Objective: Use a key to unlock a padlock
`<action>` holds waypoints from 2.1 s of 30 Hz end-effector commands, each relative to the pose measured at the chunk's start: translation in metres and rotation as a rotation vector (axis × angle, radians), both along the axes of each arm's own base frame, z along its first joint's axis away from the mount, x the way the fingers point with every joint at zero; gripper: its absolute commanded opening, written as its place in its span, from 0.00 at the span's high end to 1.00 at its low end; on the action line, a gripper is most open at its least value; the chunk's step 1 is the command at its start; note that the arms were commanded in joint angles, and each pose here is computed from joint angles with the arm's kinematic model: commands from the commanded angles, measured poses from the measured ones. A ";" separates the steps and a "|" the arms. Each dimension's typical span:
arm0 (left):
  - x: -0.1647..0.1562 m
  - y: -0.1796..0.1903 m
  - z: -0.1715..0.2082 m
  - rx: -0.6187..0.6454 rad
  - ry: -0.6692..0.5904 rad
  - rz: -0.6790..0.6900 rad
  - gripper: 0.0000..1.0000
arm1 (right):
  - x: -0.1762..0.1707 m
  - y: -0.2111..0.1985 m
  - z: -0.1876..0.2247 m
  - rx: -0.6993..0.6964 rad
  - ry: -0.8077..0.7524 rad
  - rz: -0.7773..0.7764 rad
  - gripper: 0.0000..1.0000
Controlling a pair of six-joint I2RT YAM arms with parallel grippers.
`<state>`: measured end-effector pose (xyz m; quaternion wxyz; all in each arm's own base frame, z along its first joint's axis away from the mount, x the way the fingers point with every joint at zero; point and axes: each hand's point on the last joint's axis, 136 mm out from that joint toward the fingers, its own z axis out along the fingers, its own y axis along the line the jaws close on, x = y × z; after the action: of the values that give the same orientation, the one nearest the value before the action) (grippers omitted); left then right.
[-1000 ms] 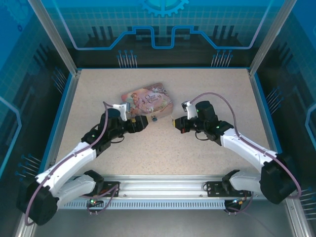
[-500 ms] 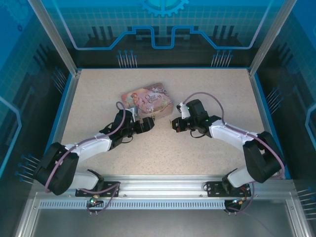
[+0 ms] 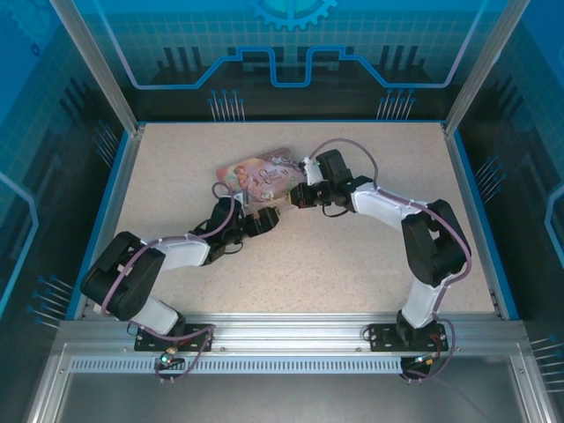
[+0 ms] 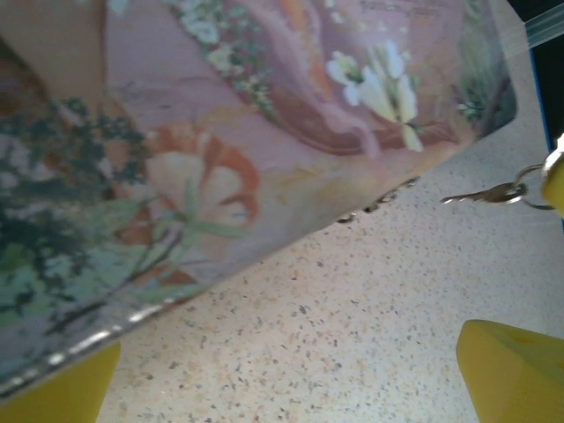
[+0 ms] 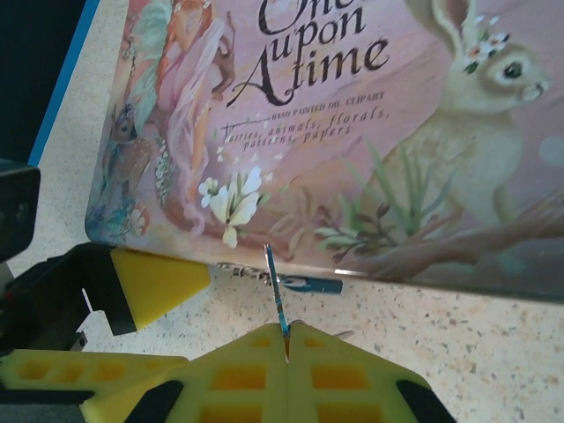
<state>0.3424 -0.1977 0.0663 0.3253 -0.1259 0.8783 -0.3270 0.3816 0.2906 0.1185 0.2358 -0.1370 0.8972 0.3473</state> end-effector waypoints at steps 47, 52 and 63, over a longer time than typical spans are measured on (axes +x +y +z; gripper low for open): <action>0.045 -0.009 0.001 -0.023 -0.079 0.001 0.08 | 0.053 -0.010 -0.044 -0.093 0.233 -0.029 1.00; 0.049 -0.010 -0.001 -0.010 -0.104 0.014 0.08 | 0.047 -0.015 -0.054 -0.129 0.254 -0.033 1.00; 0.055 -0.010 -0.004 0.021 -0.140 0.048 0.08 | 0.042 -0.016 -0.068 -0.131 0.283 -0.032 1.00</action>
<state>0.3833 -0.2057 0.0522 0.3610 -0.1321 0.8643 -0.3243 0.4411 0.2977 0.1074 0.1718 -0.1165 0.9132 0.3507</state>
